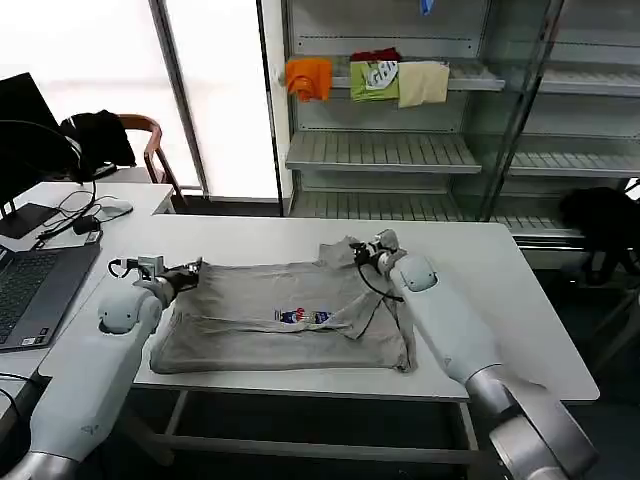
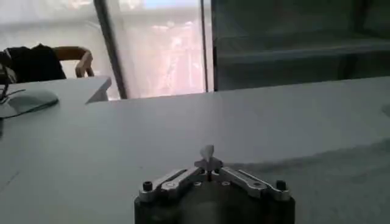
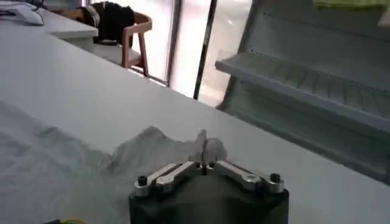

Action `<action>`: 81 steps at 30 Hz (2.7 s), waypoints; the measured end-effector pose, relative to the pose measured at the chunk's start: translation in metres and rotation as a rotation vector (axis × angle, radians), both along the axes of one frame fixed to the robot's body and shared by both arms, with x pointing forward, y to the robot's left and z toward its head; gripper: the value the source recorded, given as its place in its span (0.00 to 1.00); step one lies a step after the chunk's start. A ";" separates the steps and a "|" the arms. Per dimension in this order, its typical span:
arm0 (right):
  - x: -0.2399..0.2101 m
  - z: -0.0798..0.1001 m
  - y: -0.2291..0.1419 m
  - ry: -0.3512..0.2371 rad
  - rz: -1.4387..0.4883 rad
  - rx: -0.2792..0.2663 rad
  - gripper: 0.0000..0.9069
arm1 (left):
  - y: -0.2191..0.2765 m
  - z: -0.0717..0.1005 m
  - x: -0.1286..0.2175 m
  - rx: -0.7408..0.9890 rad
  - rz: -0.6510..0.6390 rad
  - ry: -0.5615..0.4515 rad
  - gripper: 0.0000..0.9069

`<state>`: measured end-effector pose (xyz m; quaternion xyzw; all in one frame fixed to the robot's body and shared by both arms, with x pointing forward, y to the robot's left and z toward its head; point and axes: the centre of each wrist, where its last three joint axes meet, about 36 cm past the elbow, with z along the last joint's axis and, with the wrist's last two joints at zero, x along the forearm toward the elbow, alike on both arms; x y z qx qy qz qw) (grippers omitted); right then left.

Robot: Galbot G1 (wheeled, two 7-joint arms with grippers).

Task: Fold and organize the clothes.

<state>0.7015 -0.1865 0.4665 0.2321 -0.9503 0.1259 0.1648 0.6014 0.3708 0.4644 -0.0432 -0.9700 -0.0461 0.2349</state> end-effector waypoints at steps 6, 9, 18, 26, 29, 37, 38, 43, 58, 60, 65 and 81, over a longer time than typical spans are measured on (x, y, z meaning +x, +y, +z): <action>-0.015 0.022 -0.004 -0.047 0.005 0.041 0.00 | -0.003 0.009 -0.013 -0.014 -0.011 -0.033 0.00; -0.027 0.031 -0.007 -0.059 0.010 0.056 0.00 | -0.003 0.013 -0.021 -0.013 -0.013 -0.047 0.01; -0.075 0.042 -0.023 -0.084 0.005 0.077 0.00 | -0.007 0.023 -0.057 0.013 -0.013 -0.084 0.01; -0.125 0.034 -0.034 -0.104 -0.007 0.068 0.00 | -0.020 0.018 -0.096 0.025 -0.005 -0.099 0.00; -0.132 0.033 -0.034 -0.126 -0.009 0.074 0.19 | -0.026 0.014 -0.104 0.021 -0.010 -0.101 0.00; -0.105 0.021 -0.035 -0.174 -0.080 0.095 0.34 | -0.039 0.009 -0.112 0.005 -0.027 -0.110 0.00; -0.097 0.018 -0.036 -0.174 -0.097 0.096 0.49 | -0.040 0.009 -0.113 0.003 -0.031 -0.113 0.00; -0.054 -0.004 -0.037 -0.137 -0.175 0.088 0.81 | -0.042 0.011 -0.113 0.000 -0.035 -0.123 0.00; 0.003 -0.052 -0.010 0.066 -0.207 0.060 0.53 | -0.053 0.024 -0.110 -0.027 -0.064 -0.158 0.00; 0.005 -0.053 -0.005 0.079 -0.195 0.059 0.00 | -0.053 0.025 -0.109 -0.029 -0.064 -0.161 0.00; 0.007 -0.059 0.003 0.104 -0.170 0.052 0.00 | -0.055 0.028 -0.110 -0.036 -0.068 -0.168 0.00; 0.002 -0.062 0.003 0.111 -0.120 0.033 0.00 | -0.056 0.028 -0.110 -0.054 -0.070 -0.174 0.00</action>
